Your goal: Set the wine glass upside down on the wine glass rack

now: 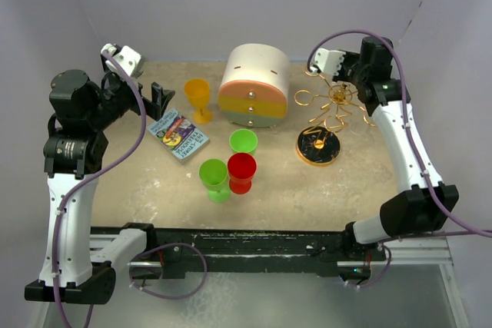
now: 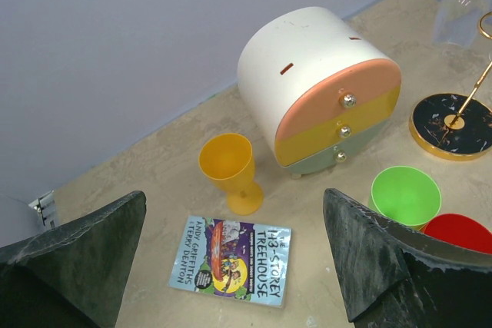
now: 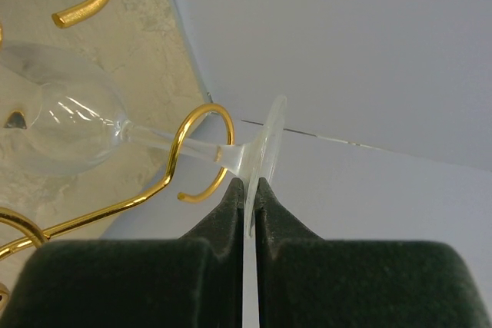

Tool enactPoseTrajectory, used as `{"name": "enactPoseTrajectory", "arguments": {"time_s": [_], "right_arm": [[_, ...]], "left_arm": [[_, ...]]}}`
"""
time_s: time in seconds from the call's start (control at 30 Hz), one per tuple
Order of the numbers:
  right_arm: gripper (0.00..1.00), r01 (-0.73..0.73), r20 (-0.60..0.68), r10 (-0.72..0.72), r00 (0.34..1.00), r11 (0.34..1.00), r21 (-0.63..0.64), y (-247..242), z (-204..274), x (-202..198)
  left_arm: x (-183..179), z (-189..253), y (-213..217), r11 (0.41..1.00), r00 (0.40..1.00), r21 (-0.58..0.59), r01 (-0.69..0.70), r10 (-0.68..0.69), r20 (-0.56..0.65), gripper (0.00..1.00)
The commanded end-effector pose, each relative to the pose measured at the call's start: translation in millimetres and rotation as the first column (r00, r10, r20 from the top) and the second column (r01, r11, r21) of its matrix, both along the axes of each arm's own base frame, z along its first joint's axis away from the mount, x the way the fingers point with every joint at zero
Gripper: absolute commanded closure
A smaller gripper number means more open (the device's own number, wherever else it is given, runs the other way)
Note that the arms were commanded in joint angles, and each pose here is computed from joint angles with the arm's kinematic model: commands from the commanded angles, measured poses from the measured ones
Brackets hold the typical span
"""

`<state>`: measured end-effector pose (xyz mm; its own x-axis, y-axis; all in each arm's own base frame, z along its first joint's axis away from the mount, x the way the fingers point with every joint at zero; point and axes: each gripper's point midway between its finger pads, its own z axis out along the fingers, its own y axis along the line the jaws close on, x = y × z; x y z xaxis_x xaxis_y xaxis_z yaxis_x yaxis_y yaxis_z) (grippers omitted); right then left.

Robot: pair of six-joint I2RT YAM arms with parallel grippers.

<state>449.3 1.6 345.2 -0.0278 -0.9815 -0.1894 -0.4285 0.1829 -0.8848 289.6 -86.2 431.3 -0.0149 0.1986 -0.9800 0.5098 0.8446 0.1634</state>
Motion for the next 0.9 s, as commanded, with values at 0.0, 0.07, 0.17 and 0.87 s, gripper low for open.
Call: {"name": "enactPoseTrajectory", "arguments": {"time_s": [0.0, 0.07, 0.17, 0.87], "right_arm": [[0.99, 0.023, 0.107, -0.025, 0.994, 1.000, 0.020, -1, 38, 2], [0.99, 0.029, 0.104, -0.031, 0.994, 0.999, 0.017, -3, 36, 3], [0.99, 0.037, 0.099, -0.038, 0.994, 0.999, 0.013, -4, 34, 3], [0.92, 0.050, 0.027, -0.051, 0.998, 0.998, 0.040, -3, 6, 4]], "left_arm": [[-2, 13, 0, 1.000, 0.998, 0.009, 0.012, -0.012, 0.059, 0.01], [-2, 13, 0, 1.000, 0.998, 0.009, 0.012, -0.012, 0.061, 0.01], [-2, 13, 0, 1.000, 0.998, 0.010, 0.011, -0.012, 0.061, 0.01], [-2, 9, 0, 1.000, 0.998, 0.012, 0.011, -0.012, 0.056, 0.01]]}}
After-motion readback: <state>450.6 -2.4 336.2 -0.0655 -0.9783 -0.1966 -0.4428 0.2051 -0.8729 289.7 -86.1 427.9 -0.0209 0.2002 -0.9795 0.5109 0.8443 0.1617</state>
